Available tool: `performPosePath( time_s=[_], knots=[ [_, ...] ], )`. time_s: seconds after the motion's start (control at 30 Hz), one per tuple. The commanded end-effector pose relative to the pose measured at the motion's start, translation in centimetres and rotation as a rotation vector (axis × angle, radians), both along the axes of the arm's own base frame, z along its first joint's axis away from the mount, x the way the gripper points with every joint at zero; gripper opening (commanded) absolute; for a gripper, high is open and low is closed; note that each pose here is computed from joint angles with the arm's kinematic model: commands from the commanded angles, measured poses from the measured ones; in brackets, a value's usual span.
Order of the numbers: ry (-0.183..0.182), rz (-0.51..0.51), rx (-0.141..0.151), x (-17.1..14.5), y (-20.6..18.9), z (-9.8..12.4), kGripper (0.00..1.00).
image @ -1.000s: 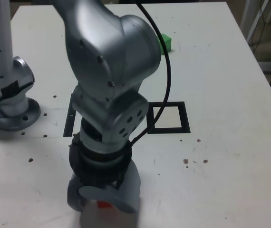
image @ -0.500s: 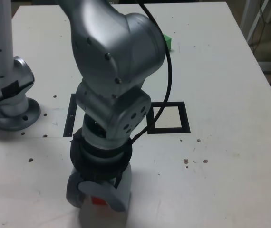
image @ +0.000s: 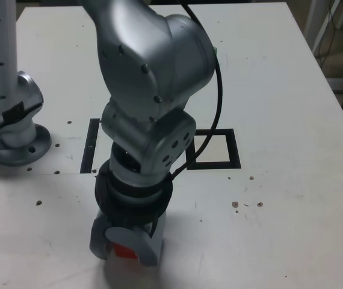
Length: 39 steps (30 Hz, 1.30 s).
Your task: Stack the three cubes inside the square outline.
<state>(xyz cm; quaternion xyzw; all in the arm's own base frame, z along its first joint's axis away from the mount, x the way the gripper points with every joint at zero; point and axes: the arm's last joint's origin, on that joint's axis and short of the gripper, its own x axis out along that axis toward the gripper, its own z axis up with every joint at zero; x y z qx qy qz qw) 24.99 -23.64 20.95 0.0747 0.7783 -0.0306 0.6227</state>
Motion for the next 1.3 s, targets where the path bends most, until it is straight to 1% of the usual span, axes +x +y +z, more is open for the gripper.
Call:
performPosePath(
  time_s=[0.0,0.13,0.3,0.43,0.6,0.7,0.77,0.93,1.13,1.27],
  knots=[
    [-0.009,0.005,0.003,0.1,0.1,0.3,0.34],
    [-0.016,0.006,0.008,0.1,0.1,0.8,0.30],
    [-0.023,0.005,0.025,0.1,0.2,1.1,0.28],
    [-0.054,0.003,0.043,-0.2,0.7,2.2,0.26],
    [-0.108,-0.011,0.089,-0.6,2.1,5.0,0.25],
    [-0.123,-0.035,0.097,-0.3,3.2,6.4,0.24],
    [-0.119,-0.054,0.094,0.2,3.9,7.1,0.24],
    [-0.091,-0.075,0.092,1.8,6.3,8.3,0.24],
    [-0.073,-0.051,0.084,3.8,9.9,9.4,0.24],
    [-0.059,-0.016,0.077,5.1,12.6,9.6,0.24]
  ],
)
